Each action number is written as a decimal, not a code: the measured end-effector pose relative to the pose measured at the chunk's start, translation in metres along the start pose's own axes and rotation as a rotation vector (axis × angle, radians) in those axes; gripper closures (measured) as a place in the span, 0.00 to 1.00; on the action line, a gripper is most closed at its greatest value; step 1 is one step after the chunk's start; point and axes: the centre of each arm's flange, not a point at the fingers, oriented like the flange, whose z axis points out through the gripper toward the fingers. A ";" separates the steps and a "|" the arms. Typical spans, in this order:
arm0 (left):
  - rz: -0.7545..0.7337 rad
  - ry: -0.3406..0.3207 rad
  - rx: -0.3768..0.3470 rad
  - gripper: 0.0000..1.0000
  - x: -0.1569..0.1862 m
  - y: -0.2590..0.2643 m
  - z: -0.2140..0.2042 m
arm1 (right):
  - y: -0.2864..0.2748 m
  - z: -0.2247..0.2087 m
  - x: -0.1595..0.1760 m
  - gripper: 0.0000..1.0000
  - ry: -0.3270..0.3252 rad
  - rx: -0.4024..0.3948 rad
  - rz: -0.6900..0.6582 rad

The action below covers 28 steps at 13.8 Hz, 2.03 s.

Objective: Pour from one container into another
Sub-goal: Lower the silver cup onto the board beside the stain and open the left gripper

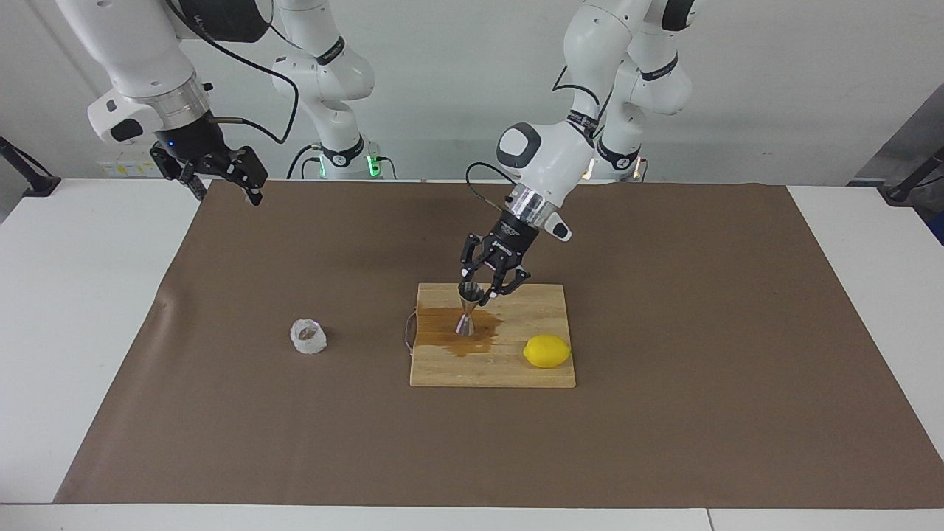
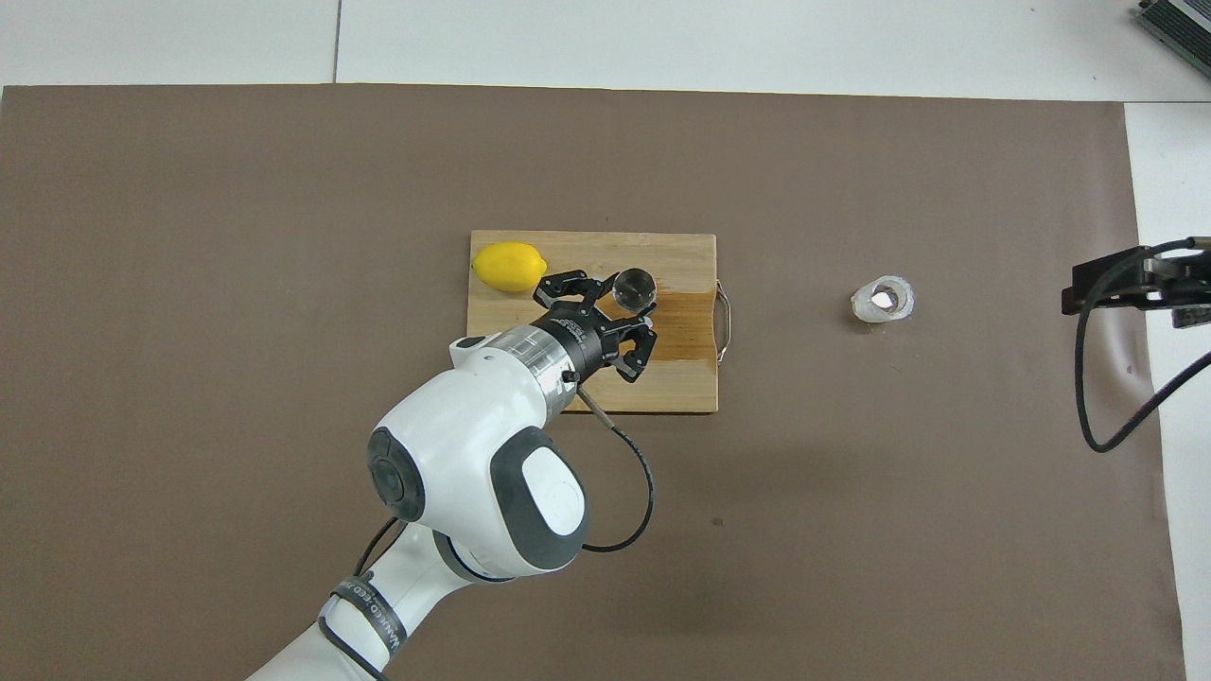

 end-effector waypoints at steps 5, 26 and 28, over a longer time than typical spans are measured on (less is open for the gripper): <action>0.021 0.018 0.023 0.50 0.006 -0.018 0.009 | 0.000 0.000 0.000 0.00 0.000 0.000 0.000; 0.084 0.065 0.042 0.51 0.024 -0.034 0.022 | 0.000 0.000 0.000 0.00 0.000 0.000 0.000; 0.087 0.065 0.042 0.51 0.024 -0.034 0.023 | 0.000 0.000 0.000 0.00 0.000 0.000 0.000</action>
